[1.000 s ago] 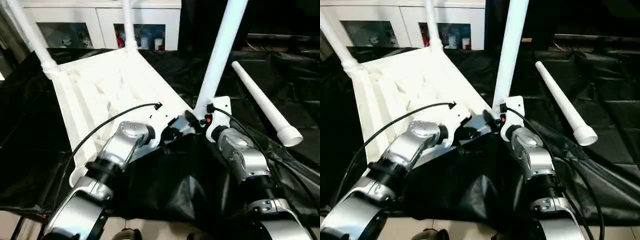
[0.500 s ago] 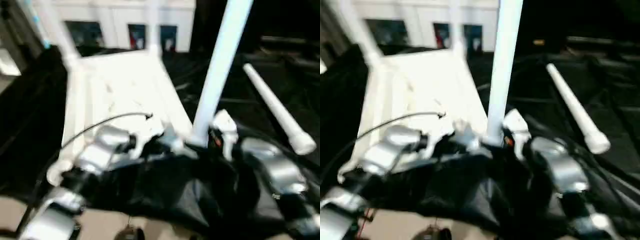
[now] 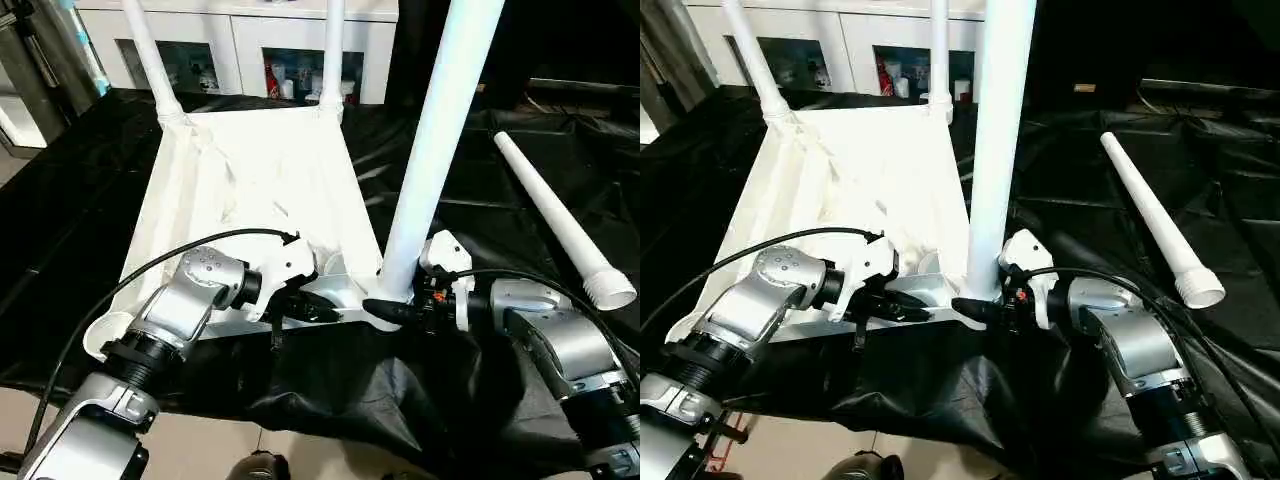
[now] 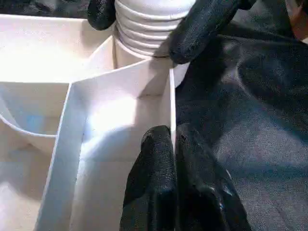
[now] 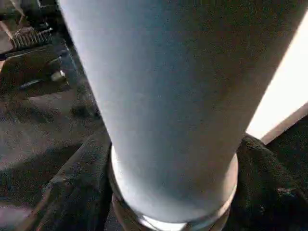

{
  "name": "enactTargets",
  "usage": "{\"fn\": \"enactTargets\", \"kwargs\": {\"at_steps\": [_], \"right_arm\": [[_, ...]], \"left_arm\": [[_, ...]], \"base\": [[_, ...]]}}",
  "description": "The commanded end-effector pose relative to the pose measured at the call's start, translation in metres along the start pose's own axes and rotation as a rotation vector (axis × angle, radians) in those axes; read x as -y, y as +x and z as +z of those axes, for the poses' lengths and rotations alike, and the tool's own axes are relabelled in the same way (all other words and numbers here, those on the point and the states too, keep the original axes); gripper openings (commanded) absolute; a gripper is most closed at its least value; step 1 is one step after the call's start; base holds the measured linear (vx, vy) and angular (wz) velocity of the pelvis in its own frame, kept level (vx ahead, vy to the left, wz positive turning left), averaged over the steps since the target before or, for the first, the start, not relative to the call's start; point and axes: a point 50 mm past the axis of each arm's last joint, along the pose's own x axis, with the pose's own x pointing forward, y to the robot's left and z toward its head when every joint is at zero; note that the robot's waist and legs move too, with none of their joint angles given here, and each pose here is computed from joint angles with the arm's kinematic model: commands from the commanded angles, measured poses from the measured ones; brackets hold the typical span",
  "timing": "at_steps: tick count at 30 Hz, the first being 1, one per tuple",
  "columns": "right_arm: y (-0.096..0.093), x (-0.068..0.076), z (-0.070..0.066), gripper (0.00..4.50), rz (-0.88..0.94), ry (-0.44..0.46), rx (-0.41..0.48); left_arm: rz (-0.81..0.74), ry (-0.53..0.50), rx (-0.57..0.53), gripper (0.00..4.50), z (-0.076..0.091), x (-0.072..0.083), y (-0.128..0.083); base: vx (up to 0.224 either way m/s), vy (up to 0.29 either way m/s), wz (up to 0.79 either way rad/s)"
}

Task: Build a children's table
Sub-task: Rotate leg to tighten

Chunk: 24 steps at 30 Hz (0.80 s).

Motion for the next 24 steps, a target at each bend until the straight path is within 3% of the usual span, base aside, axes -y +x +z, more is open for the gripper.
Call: {"fn": "enactTargets", "kwargs": {"at_steps": [1,2,5,10,11,12,18,20,24], "right_arm": [[0.019,0.011,-0.006,2.78,-0.272,0.139,0.013],[0.029,0.013,-0.009,2.77,-0.366,0.187,0.012],[0.042,0.011,-0.008,2.77,-0.422,0.221,0.024],[0.057,0.0,0.003,2.77,-0.354,0.185,0.062],[0.058,-0.001,0.006,3.33,-0.339,0.197,0.085],[0.058,-0.001,0.009,3.47,-0.324,0.214,0.104],[0.044,0.002,0.013,3.82,-0.227,0.065,0.082],[0.028,0.001,0.013,3.82,-0.112,-0.029,0.047],[0.01,0.001,0.012,3.82,0.003,-0.091,0.007]], "left_arm": [[0.087,-0.007,0.092,0.0,0.034,-0.004,0.024],[0.161,-0.051,0.114,0.0,0.043,-0.008,0.032],[0.227,-0.091,0.153,0.0,0.056,-0.01,0.045],[0.212,-0.057,0.158,0.0,0.061,-0.006,0.054],[0.208,-0.044,0.152,0.0,0.06,-0.005,0.055],[0.2,-0.032,0.151,0.0,0.059,-0.005,0.054],[0.146,0.016,0.131,0.0,0.049,-0.004,0.043],[0.075,0.068,0.121,0.0,0.041,-0.001,0.034],[-0.03,0.107,0.102,0.0,0.031,0.005,0.023]], "base": [[0.0,0.0,0.0],[0.0,0.0,0.0],[0.0,0.0,0.0],[0.0,0.0,0.0],[0.0,0.0,0.0],[0.0,0.0,0.0],[0.0,0.0,0.0],[0.0,0.0,0.0],[0.0,0.0,0.0]]}}
